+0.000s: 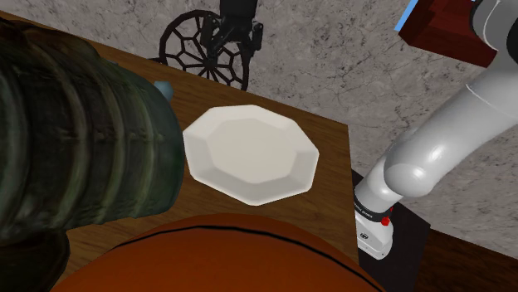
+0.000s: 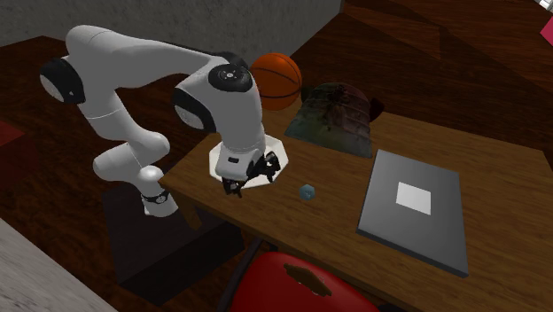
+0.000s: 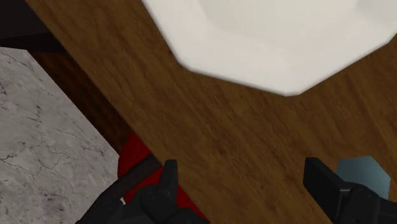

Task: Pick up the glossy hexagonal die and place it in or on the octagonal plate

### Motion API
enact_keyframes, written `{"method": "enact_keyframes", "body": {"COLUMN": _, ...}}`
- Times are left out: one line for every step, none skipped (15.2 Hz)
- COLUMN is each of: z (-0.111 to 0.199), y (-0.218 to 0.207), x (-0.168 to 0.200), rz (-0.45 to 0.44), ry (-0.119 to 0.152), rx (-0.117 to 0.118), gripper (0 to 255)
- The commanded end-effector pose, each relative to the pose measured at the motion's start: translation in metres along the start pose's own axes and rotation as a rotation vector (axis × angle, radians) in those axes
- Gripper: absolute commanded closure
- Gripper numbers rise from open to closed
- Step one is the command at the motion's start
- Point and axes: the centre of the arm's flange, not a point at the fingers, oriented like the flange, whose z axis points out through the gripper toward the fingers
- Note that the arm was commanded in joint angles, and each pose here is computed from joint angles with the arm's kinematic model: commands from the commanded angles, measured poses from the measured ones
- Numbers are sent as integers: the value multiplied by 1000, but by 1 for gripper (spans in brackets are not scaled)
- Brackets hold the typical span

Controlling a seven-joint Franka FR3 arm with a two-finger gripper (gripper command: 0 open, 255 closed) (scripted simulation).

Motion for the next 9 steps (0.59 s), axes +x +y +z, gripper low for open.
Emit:
{"method": "enact_keyframes", "body": {"z": 7, "y": -26, "x": 13, "rz": 1, "ry": -13, "rx": -3, "gripper": 0}}
{"method": "enact_keyframes", "body": {"z": 9, "y": -38, "x": 20, "rz": 1, "ry": -20, "rx": -4, "gripper": 0}}
{"method": "enact_keyframes", "body": {"z": 12, "y": -50, "x": 26, "rz": 0, "ry": -27, "rx": -6, "gripper": 0}}
{"method": "enact_keyframes", "body": {"z": 14, "y": -62, "x": 33, "rz": 0, "ry": -33, "rx": -8, "gripper": 0}}
{"method": "enact_keyframes", "body": {"z": 17, "y": -74, "x": 39, "rz": 0, "ry": -40, "rx": -9, "gripper": 0}}
{"method": "enact_keyframes", "body": {"z": 20, "y": -86, "x": 45, "rz": 0, "ry": -46, "rx": -11, "gripper": 0}}
{"method": "enact_keyframes", "body": {"z": 23, "y": -98, "x": 52, "rz": 0, "ry": -53, "rx": -13, "gripper": 0}}
{"method": "enact_keyframes", "body": {"z": 26, "y": -110, "x": 58, "rz": 0, "ry": -59, "rx": -14, "gripper": 0}}
{"method": "enact_keyframes", "body": {"z": 28, "y": -122, "x": 65, "rz": -1, "ry": -66, "rx": -16, "gripper": 0}}
